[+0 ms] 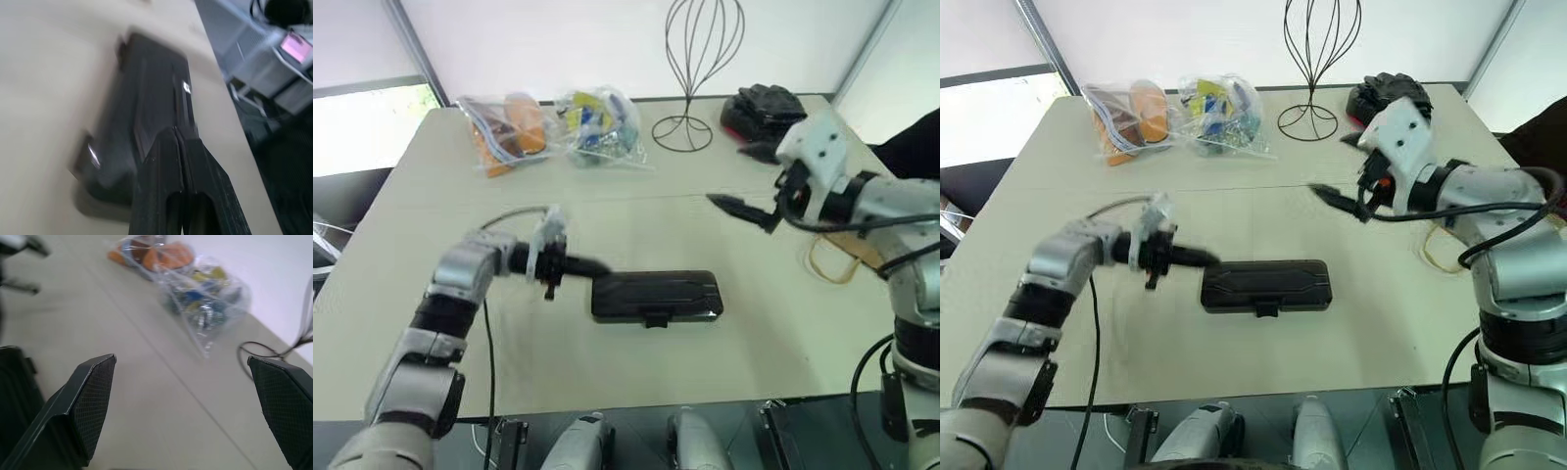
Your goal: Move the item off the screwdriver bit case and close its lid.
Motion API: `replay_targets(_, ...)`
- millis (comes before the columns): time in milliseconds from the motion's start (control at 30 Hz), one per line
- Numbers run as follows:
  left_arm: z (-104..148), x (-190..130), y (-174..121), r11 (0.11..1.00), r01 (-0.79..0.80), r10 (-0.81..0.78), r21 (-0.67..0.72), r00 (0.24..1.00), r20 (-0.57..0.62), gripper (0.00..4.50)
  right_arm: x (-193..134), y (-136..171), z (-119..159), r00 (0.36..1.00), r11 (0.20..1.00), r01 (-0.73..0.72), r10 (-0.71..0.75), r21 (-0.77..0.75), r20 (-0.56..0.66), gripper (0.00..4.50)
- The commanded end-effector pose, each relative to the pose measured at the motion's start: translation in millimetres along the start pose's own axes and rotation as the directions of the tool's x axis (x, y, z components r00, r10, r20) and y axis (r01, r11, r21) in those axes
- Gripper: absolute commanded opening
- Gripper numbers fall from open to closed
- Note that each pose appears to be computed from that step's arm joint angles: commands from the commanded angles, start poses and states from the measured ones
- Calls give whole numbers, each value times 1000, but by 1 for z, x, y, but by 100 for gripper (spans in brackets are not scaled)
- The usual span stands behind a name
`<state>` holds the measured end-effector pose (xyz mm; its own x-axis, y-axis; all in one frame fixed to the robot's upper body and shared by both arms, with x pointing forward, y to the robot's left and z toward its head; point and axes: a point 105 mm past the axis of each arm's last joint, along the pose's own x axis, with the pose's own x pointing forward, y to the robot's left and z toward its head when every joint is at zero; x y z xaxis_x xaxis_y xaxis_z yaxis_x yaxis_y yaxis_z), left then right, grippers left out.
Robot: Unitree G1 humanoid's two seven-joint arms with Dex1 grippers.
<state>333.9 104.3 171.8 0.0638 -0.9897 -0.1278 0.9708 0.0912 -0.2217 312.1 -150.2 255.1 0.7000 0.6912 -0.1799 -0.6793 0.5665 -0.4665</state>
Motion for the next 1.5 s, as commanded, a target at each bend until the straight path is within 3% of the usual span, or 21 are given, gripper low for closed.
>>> replay_targets(33,52,-4,1,997,-33,22,68,986,166,0,6,40,1,991,991,-134,134,17,14,444)
replay_targets(133,63,7,5,990,-52,28,135,985,171,0,7,73,-10,968,967,-248,249,60,-9,354)
replay_targets(233,60,23,19,975,-84,61,204,991,118,0,5,98,-19,941,938,-334,338,95,-30,203)
replay_targets(367,36,48,46,927,-129,149,352,988,-32,0,0,133,-33,883,883,-451,463,131,-82,4)
replay_targets(433,24,55,54,886,-118,186,449,976,-111,0,-2,143,-37,865,868,-477,492,137,-98,4)
replay_targets(567,-7,74,55,906,7,125,423,951,-283,0,6,161,-62,851,864,-478,500,159,-159,4)
replay_targets(733,-26,84,48,911,116,53,397,919,-391,0,16,157,-84,877,900,-412,435,146,-205,4)
replay_targets(1067,-59,100,30,899,280,-78,338,860,-504,0,38,138,-101,912,941,-325,339,95,-232,4)
replay_targets(1300,-98,99,14,873,409,-184,267,782,-596,0,43,132,-110,916,955,-287,298,81,-270,4)
replay_targets(1500,-108,103,10,863,419,-186,281,782,-596,0,47,125,-116,917,961,-266,277,79,-287,4)
